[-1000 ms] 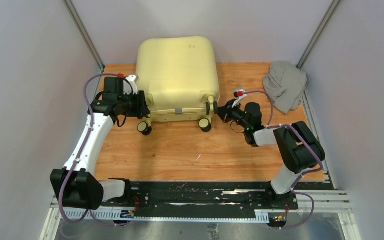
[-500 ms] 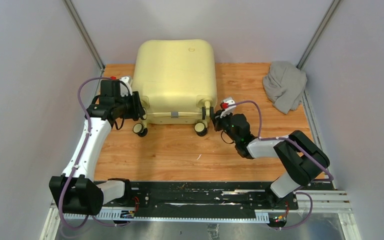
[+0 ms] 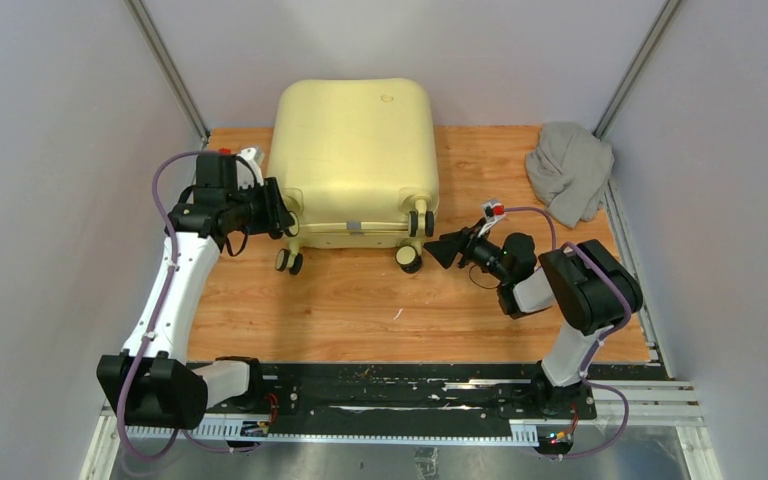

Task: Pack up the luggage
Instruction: Zip the luggage at the center of the board.

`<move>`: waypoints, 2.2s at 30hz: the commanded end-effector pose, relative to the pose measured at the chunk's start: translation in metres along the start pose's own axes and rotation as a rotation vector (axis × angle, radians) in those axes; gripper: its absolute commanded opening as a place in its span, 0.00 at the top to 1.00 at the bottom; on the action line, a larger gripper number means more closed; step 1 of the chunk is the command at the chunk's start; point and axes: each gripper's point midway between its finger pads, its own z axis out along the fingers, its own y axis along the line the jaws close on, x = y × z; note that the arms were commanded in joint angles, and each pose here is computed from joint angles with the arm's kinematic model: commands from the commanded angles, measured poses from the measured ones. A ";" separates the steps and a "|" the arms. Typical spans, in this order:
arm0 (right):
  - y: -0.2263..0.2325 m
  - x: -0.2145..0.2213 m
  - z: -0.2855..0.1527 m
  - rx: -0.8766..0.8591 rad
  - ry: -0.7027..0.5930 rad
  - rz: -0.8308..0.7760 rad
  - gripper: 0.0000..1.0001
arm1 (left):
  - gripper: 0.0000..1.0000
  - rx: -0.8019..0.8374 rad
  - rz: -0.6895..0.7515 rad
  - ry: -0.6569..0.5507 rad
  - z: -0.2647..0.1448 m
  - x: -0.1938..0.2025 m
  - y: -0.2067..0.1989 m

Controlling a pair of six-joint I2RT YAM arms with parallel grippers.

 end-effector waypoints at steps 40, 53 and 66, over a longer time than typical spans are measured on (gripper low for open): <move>-0.020 -0.054 0.038 -0.207 -0.019 -0.050 0.32 | 1.00 0.186 0.142 -0.291 -0.049 -0.090 -0.054; -0.011 -0.033 0.044 -0.226 0.027 -0.007 0.57 | 1.00 0.201 0.132 -0.287 -0.048 -0.091 -0.057; -0.033 -0.008 0.028 0.051 0.079 -0.038 0.42 | 1.00 0.209 0.139 -0.293 -0.052 -0.091 -0.059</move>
